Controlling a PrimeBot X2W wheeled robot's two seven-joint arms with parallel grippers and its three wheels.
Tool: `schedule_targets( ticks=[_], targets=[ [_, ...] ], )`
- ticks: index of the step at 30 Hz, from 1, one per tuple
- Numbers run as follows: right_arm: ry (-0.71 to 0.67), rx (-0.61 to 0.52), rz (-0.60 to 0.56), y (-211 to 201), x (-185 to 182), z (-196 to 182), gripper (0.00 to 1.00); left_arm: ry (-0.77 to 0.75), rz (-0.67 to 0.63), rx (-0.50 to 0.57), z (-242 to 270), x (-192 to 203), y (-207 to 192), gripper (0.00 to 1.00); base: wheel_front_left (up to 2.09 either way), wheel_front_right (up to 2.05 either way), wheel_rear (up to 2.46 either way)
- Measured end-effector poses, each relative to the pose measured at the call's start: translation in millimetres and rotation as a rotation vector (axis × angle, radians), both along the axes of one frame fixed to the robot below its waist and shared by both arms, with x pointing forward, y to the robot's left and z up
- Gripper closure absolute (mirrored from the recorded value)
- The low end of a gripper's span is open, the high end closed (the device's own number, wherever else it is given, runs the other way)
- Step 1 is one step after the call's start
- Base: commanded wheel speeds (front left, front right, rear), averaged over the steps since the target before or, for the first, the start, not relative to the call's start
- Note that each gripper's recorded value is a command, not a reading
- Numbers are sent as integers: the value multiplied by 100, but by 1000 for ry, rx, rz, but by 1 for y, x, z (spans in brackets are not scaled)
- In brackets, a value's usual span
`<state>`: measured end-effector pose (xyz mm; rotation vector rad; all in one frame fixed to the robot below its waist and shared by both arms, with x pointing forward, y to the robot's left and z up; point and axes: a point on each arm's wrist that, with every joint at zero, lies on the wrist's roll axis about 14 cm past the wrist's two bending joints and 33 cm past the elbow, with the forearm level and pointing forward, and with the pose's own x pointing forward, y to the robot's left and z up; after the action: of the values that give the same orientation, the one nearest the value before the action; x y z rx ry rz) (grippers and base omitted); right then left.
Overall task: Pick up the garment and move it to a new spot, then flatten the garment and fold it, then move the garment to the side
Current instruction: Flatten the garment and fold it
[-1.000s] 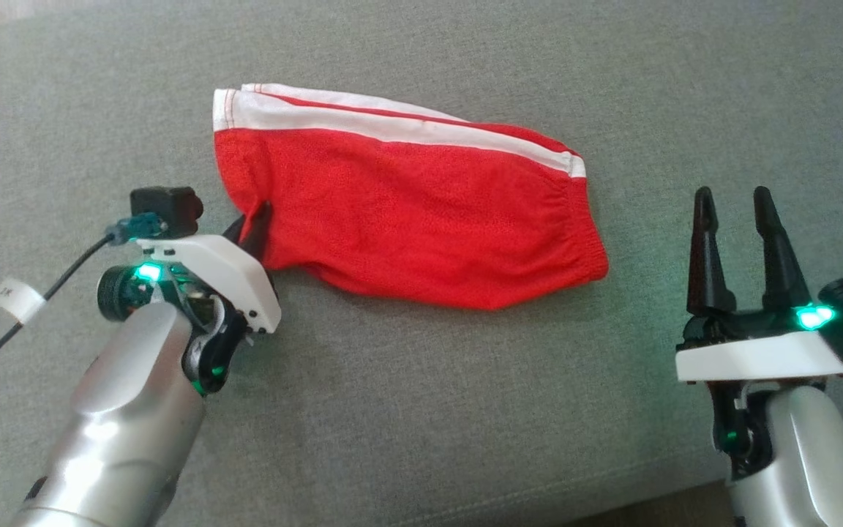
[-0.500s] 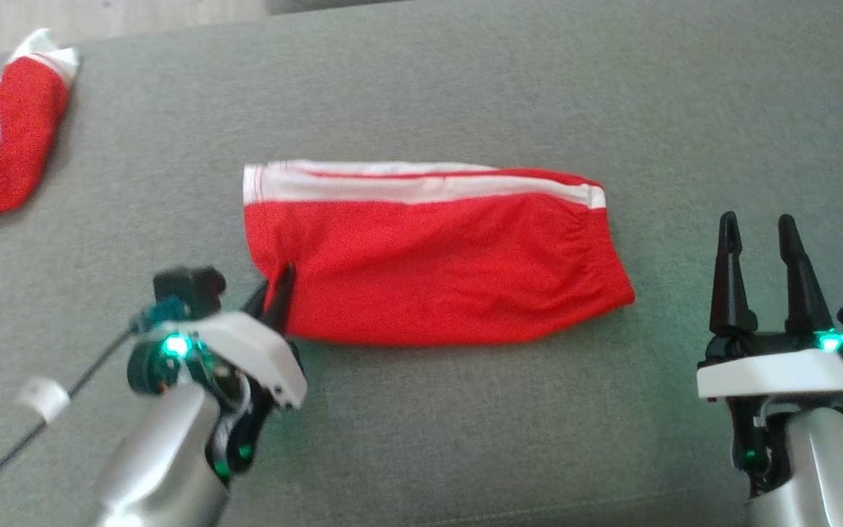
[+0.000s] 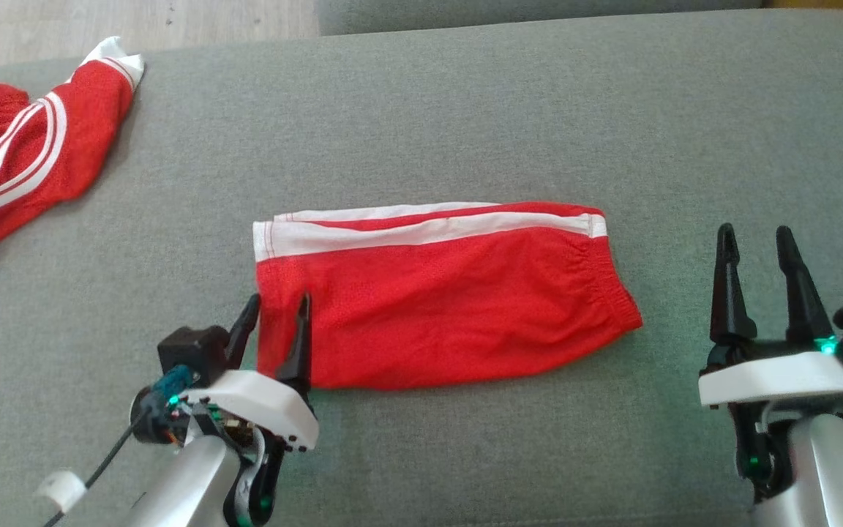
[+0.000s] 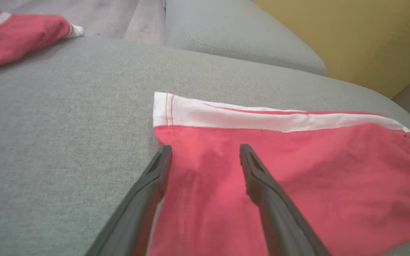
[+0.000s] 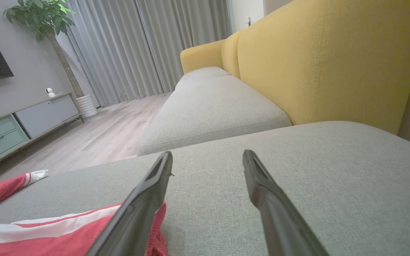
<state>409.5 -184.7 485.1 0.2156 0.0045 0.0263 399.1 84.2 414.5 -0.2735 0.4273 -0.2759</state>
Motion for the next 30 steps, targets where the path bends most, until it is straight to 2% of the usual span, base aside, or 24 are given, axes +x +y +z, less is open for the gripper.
schedule_targets(
  ticks=[11,15,21,30],
  targets=[
    [72,-40,60,16,1,-9,0,-197,112,83,32,4,34,0,0,0,0],
    [148,-68,133,37,1,-21,0,-227,158,93,38,-5,48,0,0,0,0],
    [305,-132,225,61,1,-49,0,-187,234,130,22,-36,69,0,0,0,0],
    [539,-187,274,69,-8,-100,0,-199,317,121,28,-55,84,0,0,0,0]
  ],
)
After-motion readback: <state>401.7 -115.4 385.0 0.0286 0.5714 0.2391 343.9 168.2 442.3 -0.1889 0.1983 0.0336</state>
